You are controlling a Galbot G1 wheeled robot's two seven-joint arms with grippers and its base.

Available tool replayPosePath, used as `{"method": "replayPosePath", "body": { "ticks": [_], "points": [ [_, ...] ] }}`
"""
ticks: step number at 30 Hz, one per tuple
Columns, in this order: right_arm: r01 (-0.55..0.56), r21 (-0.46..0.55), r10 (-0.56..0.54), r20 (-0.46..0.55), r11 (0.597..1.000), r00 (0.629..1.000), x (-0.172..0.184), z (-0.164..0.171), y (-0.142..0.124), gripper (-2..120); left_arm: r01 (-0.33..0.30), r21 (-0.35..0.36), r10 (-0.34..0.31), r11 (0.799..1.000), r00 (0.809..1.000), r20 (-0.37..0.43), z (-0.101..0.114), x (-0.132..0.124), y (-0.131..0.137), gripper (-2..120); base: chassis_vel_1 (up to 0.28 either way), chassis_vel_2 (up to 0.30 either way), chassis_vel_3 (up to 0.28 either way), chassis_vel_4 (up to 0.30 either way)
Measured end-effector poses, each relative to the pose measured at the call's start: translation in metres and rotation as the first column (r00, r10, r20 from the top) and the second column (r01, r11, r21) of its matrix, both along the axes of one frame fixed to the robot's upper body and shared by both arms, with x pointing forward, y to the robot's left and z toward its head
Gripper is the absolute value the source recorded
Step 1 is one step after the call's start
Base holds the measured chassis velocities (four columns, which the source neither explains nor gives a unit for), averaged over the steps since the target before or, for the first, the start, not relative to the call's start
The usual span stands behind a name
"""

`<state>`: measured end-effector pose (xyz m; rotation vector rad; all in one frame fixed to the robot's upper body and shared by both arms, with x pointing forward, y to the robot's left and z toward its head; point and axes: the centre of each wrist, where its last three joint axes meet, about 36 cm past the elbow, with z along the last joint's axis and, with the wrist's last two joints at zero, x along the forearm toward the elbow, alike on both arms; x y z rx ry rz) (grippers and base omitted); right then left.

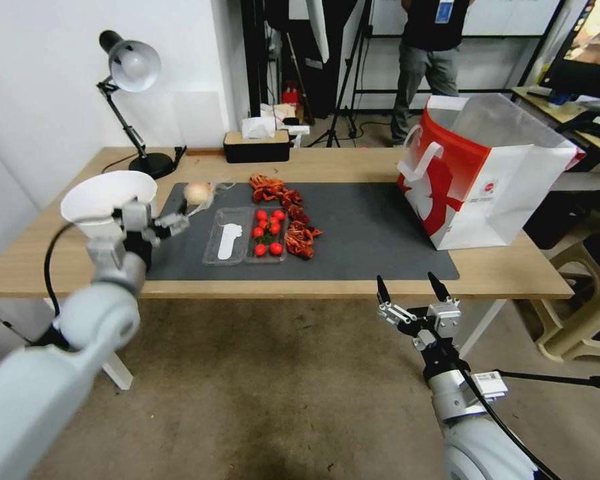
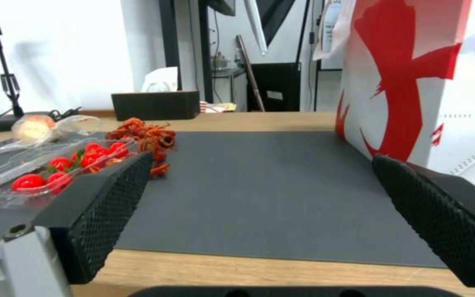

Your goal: Pick up the trash from the table and place it into the takeout bag.

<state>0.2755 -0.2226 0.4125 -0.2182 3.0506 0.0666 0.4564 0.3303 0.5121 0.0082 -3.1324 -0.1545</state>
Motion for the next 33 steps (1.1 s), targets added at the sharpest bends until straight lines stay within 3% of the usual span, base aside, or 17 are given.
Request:
{"method": "replayPosePath", "body": {
  "ticks": [1, 13, 22, 27, 33],
  "points": [
    [0.000, 0.000, 0.000, -0.001, 1.000, 1.000, 0.000, 0.000, 0.000, 100, 0.002, -0.010, -0.003, 1.000, 1.000, -0.007, 0.004, 0.018, 0.003, 100, 0.000, 0.000, 0.000, 0.000],
    [0.007, -0.002, -0.007, -0.010, 1.000, 1.000, -0.003, -0.004, 0.000, 100, 0.052, -0.091, -0.060, 0.994, 0.994, -0.094, -0.004, 0.092, -0.017, 100, 0.000, 0.000, 0.000, 0.000],
    [0.024, -0.009, -0.024, -0.012, 1.000, 1.000, -0.004, -0.006, -0.005, 100, -0.016, -0.075, 0.004, 0.997, 0.988, -0.154, -0.003, 0.169, -0.014, 100, 0.000, 0.000, 0.000, 0.000],
    [0.028, -0.011, -0.029, -0.014, 1.000, 0.999, -0.002, -0.009, -0.007, 100, -0.041, -0.103, 0.016, 0.994, 0.973, -0.231, 0.002, 0.193, -0.013, 100, 0.000, 0.000, 0.000, 0.000],
    [0.029, -0.012, -0.029, -0.014, 1.000, 0.999, -0.001, -0.010, -0.008, 100, -0.051, -0.112, 0.019, 0.992, 0.963, -0.270, 0.003, 0.199, -0.011, 100, 0.000, 0.000, 0.000, 0.000]
  ]
}}
